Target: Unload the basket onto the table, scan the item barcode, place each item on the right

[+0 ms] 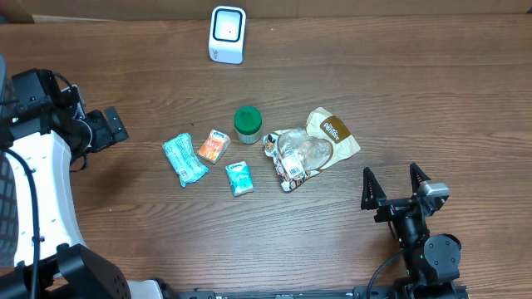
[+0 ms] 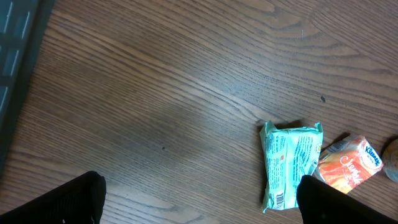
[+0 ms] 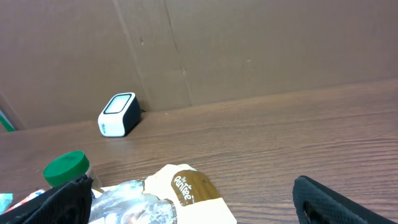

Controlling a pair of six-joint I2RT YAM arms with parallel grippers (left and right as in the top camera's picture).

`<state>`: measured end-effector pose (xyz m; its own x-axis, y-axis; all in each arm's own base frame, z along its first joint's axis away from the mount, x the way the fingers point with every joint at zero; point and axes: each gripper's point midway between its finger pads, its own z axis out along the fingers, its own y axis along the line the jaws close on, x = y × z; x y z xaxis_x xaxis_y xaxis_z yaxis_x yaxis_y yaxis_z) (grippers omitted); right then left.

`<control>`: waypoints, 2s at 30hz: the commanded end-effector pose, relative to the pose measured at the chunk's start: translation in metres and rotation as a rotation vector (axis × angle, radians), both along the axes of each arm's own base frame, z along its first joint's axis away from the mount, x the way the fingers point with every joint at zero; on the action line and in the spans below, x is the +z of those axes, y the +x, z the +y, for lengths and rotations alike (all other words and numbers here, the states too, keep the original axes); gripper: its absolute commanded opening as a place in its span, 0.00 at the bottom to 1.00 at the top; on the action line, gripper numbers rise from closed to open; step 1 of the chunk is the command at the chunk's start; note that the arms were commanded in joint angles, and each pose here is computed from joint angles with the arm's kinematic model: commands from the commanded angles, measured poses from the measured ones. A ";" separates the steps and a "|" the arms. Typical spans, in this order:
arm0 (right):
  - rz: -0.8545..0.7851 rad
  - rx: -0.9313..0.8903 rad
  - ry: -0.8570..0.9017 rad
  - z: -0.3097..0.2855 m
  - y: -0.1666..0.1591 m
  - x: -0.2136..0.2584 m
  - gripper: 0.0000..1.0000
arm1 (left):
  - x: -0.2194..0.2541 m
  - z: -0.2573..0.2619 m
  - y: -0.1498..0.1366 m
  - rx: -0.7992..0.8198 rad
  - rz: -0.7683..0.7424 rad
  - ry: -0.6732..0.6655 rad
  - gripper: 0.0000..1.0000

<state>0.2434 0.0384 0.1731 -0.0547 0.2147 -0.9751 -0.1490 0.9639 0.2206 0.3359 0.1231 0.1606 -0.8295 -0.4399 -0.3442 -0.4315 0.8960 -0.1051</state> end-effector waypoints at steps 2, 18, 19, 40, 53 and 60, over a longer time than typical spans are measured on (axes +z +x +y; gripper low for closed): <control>-0.001 -0.002 -0.004 0.000 0.000 -0.003 1.00 | 0.003 0.005 0.004 -0.018 -0.006 0.022 1.00; -0.001 -0.002 -0.004 0.000 0.000 -0.003 1.00 | 0.003 0.005 0.004 -0.018 -0.006 0.022 1.00; -0.001 -0.002 -0.004 0.000 0.000 -0.003 1.00 | 0.003 0.005 0.004 -0.018 -0.006 0.023 1.00; -0.001 -0.002 -0.004 0.000 0.000 -0.003 1.00 | 0.003 0.005 0.004 -0.018 -0.006 0.022 1.00; -0.004 0.171 0.018 0.029 -0.008 0.003 1.00 | 0.003 0.005 0.004 -0.018 -0.006 0.022 1.00; 0.056 0.253 0.005 0.041 -0.017 0.050 1.00 | 0.003 0.005 0.004 -0.018 -0.006 0.022 1.00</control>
<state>0.2315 0.0702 0.1802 -0.1799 0.1976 -0.9636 -0.3116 0.9177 0.2464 0.3358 0.1235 0.1606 -0.8293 -0.4398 -0.3447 -0.4324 0.8958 -0.1026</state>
